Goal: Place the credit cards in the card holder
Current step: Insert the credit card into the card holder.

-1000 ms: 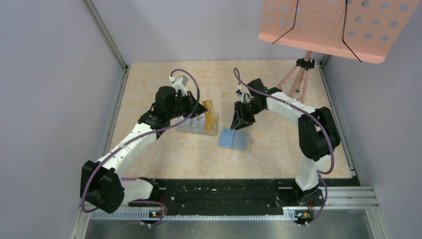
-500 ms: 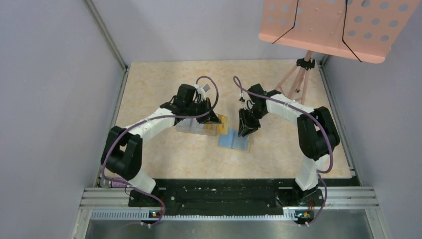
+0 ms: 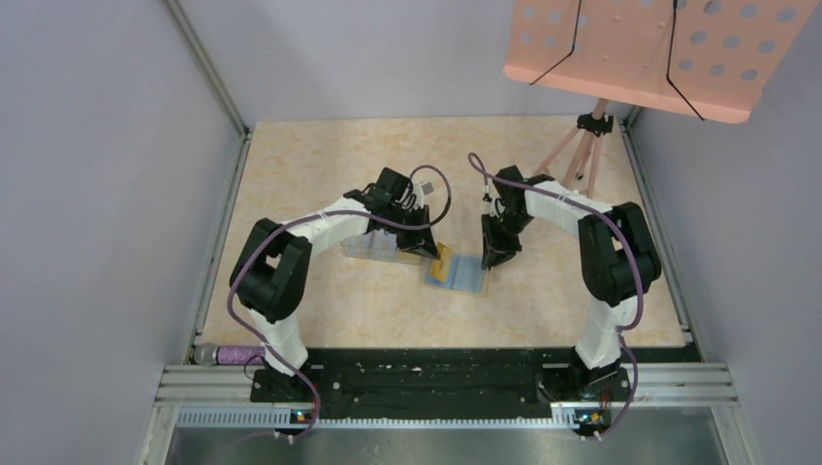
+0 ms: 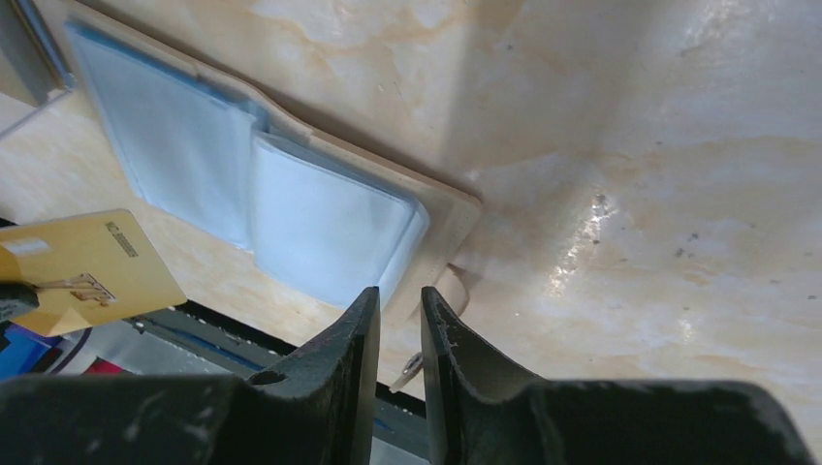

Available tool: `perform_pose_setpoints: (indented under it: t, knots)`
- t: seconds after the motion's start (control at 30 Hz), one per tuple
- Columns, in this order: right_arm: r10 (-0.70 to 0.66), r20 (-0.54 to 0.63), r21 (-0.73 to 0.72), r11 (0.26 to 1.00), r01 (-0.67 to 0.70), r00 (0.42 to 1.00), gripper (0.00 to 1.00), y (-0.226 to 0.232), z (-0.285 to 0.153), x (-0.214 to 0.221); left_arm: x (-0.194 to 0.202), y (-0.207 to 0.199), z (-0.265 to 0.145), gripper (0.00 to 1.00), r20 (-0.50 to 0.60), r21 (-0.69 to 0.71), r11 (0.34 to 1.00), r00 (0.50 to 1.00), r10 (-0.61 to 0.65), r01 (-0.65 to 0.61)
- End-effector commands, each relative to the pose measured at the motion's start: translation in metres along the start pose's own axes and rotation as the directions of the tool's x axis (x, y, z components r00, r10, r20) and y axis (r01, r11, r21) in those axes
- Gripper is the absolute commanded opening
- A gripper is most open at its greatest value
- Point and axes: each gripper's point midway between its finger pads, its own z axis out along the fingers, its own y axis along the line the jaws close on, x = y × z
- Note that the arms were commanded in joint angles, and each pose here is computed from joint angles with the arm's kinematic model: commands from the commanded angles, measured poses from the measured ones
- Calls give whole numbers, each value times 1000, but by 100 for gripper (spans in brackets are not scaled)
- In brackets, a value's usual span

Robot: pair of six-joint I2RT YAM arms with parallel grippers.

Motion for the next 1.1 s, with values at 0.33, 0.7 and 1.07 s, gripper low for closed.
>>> perform_pose_setpoints:
  t: [0.33,0.7,1.07]
  knots:
    - [2,-68,45,999,1,998,6,-18,10,12,-8,10,21,0,-23,9,1000,999,29,-29]
    - [-8,-79,57,998,12,997,0,-22,10,15,-15,3,30,0,-10,53,998,1000,20,-19]
    - [-7,-98,69,998,14,995,0,-27,15,20,-13,-3,37,0,-21,75,997,999,27,-25]
